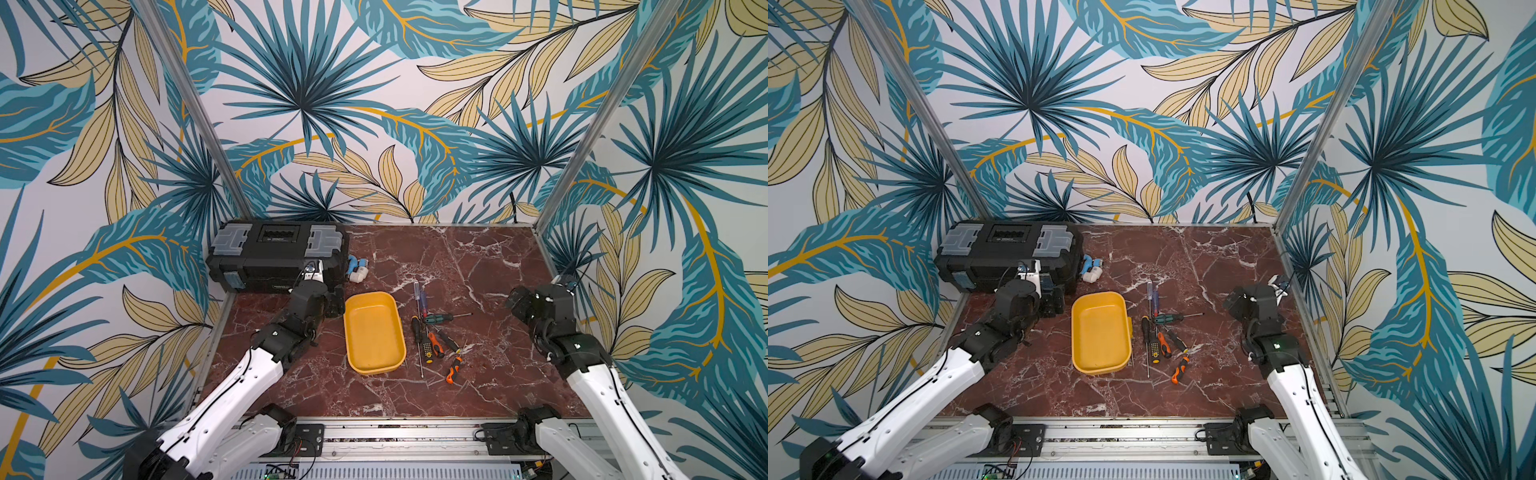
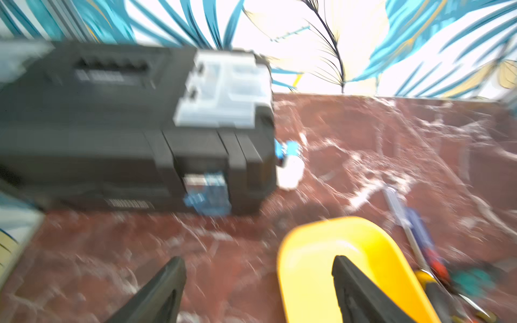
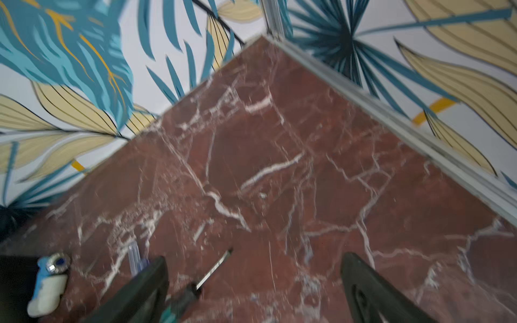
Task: Put the screwdriver on the desktop into the storage box
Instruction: Pick up the screwdriver from the center of the board.
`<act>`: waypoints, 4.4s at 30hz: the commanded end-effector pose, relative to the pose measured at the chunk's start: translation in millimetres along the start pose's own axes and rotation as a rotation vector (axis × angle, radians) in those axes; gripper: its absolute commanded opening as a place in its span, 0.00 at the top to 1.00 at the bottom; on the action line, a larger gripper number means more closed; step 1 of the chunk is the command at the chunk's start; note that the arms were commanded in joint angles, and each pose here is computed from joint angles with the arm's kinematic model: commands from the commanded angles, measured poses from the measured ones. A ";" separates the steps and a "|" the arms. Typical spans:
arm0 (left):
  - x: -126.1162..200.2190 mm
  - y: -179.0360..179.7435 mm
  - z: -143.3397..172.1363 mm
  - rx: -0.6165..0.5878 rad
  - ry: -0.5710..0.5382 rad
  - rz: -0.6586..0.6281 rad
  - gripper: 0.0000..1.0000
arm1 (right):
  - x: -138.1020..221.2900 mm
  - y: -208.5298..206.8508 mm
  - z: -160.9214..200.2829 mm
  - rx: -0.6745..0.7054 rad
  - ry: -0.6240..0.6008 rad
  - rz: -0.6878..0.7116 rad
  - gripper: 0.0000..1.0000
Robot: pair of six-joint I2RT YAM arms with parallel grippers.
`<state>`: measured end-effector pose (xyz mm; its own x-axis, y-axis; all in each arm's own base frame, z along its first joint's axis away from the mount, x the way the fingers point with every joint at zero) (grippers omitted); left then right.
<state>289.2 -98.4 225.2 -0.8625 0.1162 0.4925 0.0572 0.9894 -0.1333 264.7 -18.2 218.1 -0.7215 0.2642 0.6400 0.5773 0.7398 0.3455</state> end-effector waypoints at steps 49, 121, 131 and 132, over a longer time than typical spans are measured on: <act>33.2 -109.5 93.3 0.160 0.198 0.182 0.23 | -4.6 -6.2 277.3 0.369 0.636 -0.007 0.53; 58.4 -189.6 25.4 0.556 0.099 0.746 0.80 | 172.4 175.7 217.3 0.610 0.562 -0.936 1.00; 40.5 -153.1 34.9 0.541 0.115 0.557 1.00 | 159.6 166.3 206.8 0.594 0.490 -0.868 0.49; 36.5 -142.7 36.1 0.513 0.124 0.500 1.00 | 154.7 162.4 203.0 0.591 0.468 -0.837 0.42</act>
<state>223.8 -262.6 245.3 -0.6928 0.6773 0.2475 0.2266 0.5303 -0.8170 161.3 285.5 235.9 -0.4357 -0.6794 0.5904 -0.4215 0.7335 0.5332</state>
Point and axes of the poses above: each gripper's point midway between its finger pads, its own x axis back along the fingers, its own y axis along the line the jaws close on, z = x × y, the point moved 1 cm from there along x, back along the fingers, and after that the axes turned 4 degrees about -x, right-handed, at the moved point
